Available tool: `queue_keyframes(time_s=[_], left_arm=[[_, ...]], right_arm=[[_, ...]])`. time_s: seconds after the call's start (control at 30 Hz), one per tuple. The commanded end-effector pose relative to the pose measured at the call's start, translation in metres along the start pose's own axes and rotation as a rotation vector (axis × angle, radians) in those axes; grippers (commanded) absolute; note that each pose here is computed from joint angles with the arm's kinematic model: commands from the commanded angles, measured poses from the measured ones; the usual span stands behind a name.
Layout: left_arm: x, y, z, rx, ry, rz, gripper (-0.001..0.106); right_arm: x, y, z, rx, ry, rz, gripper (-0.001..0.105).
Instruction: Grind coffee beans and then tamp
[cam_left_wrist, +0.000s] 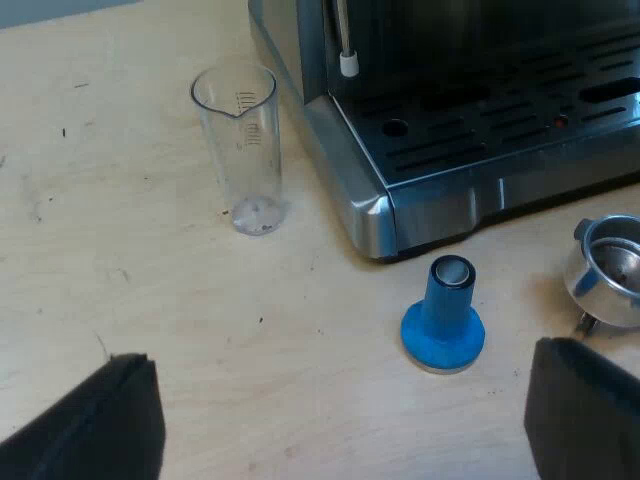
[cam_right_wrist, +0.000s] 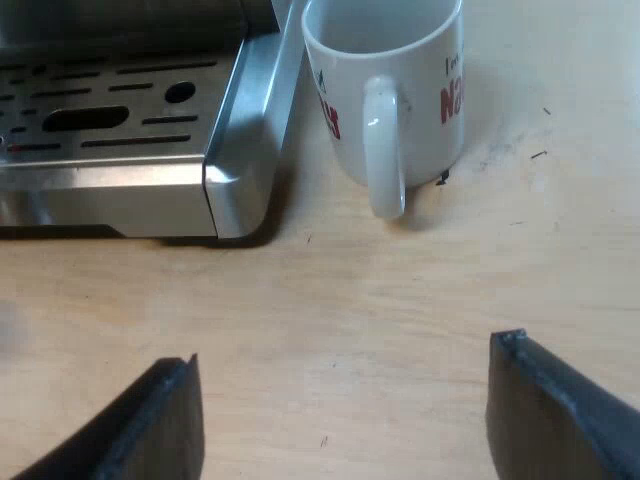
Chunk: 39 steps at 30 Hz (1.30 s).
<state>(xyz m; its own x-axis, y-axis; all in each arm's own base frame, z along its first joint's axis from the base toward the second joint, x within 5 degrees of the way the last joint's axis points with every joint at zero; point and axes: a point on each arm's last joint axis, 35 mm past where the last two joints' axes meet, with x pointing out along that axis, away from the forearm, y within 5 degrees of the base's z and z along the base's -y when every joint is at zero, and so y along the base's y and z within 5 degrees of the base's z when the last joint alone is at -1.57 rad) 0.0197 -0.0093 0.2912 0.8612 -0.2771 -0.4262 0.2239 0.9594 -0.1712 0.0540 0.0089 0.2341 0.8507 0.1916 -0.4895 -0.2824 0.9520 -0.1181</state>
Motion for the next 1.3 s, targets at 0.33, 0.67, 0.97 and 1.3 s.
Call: queue_keyframes(time_s=[0.33,0.67,0.97,1.3], left_arm=[[0.0014,0.0,0.0028,0.012,-0.004,-0.003,0.08],[0.0014,0.0001,0.0024,0.011,0.0,-0.002,0.08],[0.0014,0.0001,0.0024,0.011,0.0,-0.002,0.08],[0.0014,0.0001,0.0024,0.011,0.0,-0.002,0.08]], right_arm=[[-0.0008,-0.0006,0.0017,-0.001,0.0,-0.005,0.062],[-0.0008,-0.0006,0.0017,-0.001,0.0,-0.005,0.062],[-0.0008,-0.0006,0.0017,-0.001,0.0,-0.005,0.062],[-0.0008,-0.0006,0.0017,-0.001,0.0,-0.005,0.062]])
